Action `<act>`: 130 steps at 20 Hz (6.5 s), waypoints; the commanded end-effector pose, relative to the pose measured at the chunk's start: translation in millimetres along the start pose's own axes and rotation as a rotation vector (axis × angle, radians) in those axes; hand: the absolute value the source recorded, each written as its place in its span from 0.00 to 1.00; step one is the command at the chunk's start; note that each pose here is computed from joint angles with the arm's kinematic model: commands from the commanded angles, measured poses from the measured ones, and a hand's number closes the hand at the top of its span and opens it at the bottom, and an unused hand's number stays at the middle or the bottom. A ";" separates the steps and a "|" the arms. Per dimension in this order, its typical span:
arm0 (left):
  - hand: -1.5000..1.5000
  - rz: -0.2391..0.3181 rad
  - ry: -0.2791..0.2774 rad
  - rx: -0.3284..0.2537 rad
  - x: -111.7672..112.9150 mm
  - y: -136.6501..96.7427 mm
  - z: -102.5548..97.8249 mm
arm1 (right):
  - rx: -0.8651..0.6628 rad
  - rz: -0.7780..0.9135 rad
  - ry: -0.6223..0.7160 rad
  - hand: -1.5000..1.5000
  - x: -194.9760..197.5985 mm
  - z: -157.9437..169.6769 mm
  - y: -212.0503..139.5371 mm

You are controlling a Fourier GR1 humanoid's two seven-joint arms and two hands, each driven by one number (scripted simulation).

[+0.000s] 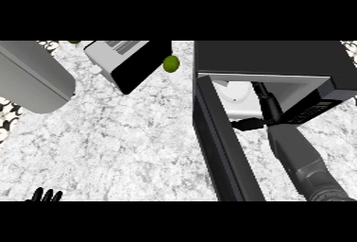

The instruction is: Pick up the milk, place it into the microwave and close the microwave

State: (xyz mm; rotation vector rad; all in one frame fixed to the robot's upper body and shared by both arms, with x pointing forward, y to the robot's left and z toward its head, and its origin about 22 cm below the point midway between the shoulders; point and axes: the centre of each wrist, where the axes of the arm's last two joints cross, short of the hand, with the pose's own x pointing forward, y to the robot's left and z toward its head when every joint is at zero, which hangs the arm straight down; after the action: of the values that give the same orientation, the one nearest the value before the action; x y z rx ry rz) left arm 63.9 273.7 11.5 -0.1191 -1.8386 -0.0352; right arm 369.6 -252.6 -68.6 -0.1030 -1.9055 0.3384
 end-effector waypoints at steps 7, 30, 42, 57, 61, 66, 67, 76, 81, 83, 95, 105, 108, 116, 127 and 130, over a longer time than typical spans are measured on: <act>0.00 0.069 -0.004 -0.150 0.0 -14.0 -6.2 | 0.136 -0.301 0.002 0.00 -26.8 61.6 -8.3; 1.00 -0.143 0.027 -0.395 -28.5 -120.7 -115.3 | -0.013 -0.414 -0.059 0.00 -3.2 116.1 -128.3; 1.00 -0.265 0.013 -0.638 -63.2 -207.1 -167.1 | 0.003 -0.330 -0.131 0.00 35.4 114.8 -183.1; 0.00 -0.316 0.195 -0.673 -80.9 -252.9 -189.4 | 0.210 -0.428 -0.234 0.00 89.0 49.2 -170.1; 1.00 -0.229 0.135 -0.616 -73.1 -253.9 -203.1 | 0.263 -0.442 -0.297 0.00 115.2 19.8 -169.0; 1.00 -0.151 0.036 -0.569 -56.4 -257.3 -229.9 | 0.326 -0.461 -0.314 0.00 129.8 7.3 -162.9; 1.00 -0.132 0.024 -0.555 -50.1 -259.2 -235.9 | 0.333 -0.465 -0.323 0.00 133.1 2.8 -163.1; 1.00 -0.146 -0.006 -0.482 -32.9 -264.5 -277.6 | 0.388 -0.465 -0.364 0.00 163.6 -17.3 -167.8; 1.00 -0.150 -0.022 -0.439 -25.7 -264.4 -297.8 | 0.433 -0.465 -0.369 0.00 175.6 -25.6 -168.0; 1.00 -0.150 -0.020 -0.424 -22.1 -264.6 -305.5 | 0.446 -0.467 -0.374 0.00 180.3 -27.1 -170.1; 1.00 -0.149 -0.049 -0.351 0.9 -268.0 -342.1 | 0.494 -0.455 -0.400 0.00 205.9 -44.2 -178.0; 1.00 -0.136 -0.066 -0.313 0.3 -269.3 -341.3 | 0.500 -0.392 -0.420 0.00 232.7 -52.4 -200.9; 1.00 -0.140 -0.063 -0.304 -2.5 -269.3 -339.0 | 0.516 -0.390 -0.427 0.00 237.0 -55.6 -202.1; 1.00 -0.133 -0.076 -0.282 1.3 -271.7 -340.6 | 0.517 -0.402 -0.428 0.00 239.3 -56.8 -209.1; 1.00 -0.128 -0.085 -0.274 0.8 -274.3 -337.6 | 0.531 -0.425 -0.429 0.00 242.8 -62.8 -211.6; 1.00 -0.110 0.027 -0.005 -14.8 -253.2 -344.5 | 0.505 -0.416 -0.424 0.00 245.8 -59.5 -221.9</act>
State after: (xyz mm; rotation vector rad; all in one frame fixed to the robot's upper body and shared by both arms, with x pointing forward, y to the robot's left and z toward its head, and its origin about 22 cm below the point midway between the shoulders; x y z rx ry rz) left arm 354.1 -20.9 102.4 -0.1725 -1.8932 -0.2835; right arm 359.6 -389.4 232.0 0.7497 -2.1274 0.5758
